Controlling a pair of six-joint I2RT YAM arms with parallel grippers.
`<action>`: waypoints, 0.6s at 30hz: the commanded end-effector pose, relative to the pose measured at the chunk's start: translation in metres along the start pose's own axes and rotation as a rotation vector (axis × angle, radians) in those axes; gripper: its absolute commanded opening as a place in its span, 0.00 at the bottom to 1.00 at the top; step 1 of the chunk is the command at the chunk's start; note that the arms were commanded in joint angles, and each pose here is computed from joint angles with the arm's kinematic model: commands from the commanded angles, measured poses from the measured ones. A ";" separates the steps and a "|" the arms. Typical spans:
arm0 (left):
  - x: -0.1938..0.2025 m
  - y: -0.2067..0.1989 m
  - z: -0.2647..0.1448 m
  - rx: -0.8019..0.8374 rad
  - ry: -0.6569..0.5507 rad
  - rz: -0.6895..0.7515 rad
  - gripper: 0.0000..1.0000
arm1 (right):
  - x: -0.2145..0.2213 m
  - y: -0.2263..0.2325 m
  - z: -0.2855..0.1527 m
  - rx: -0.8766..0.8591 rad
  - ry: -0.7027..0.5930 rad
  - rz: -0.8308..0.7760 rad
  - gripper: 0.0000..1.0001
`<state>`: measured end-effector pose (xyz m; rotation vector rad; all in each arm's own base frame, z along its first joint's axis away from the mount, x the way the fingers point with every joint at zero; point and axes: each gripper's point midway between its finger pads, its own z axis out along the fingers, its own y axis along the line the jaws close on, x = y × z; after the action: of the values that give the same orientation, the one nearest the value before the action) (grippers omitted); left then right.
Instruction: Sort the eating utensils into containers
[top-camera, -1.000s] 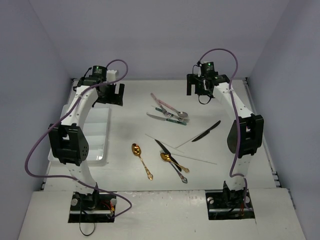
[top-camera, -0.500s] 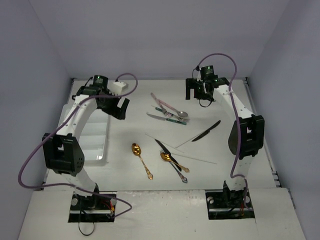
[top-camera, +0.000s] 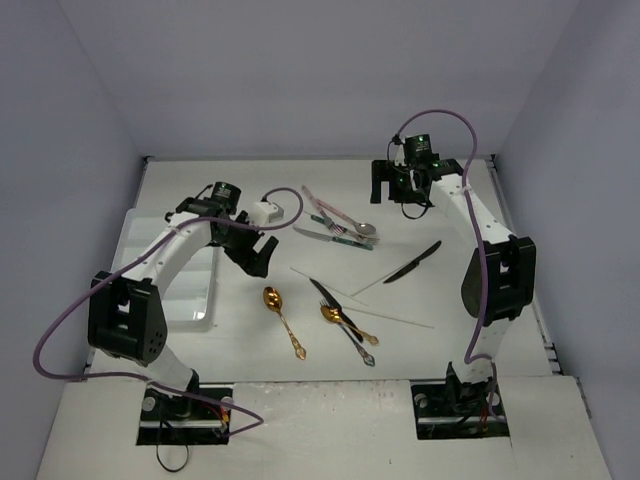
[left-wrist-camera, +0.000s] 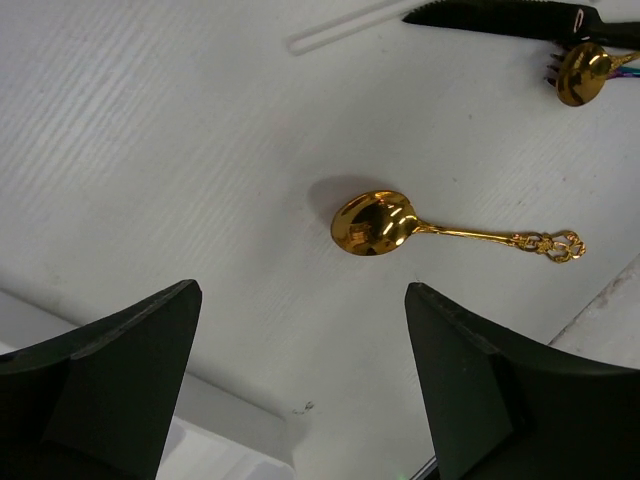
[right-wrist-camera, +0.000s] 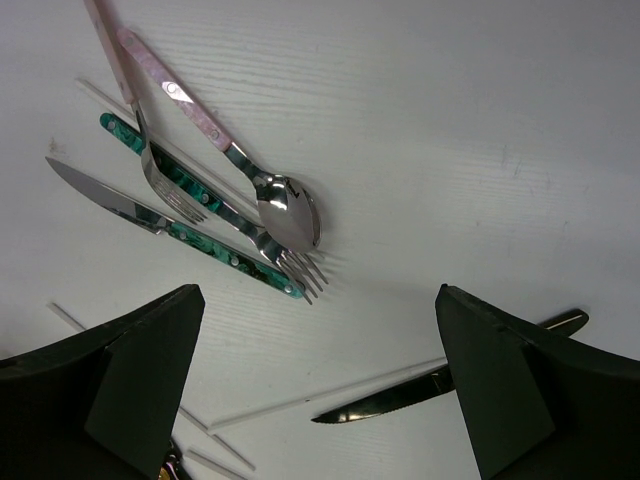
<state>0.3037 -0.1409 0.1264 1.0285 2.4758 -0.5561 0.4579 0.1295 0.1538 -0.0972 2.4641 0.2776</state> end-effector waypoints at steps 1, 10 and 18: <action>-0.011 -0.006 0.003 0.016 -0.048 0.044 0.77 | -0.017 0.010 -0.028 -0.033 -0.082 -0.015 1.00; 0.000 0.000 0.030 0.039 -0.009 0.019 0.64 | -0.015 0.009 -0.033 -0.029 -0.085 -0.016 1.00; 0.010 -0.015 0.047 0.120 0.024 0.031 0.56 | -0.011 0.008 -0.031 -0.024 -0.075 -0.017 1.00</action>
<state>0.2961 -0.1546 0.0772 1.0681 2.5490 -0.6318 0.4469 0.1279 0.1514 -0.1020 2.4780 0.2818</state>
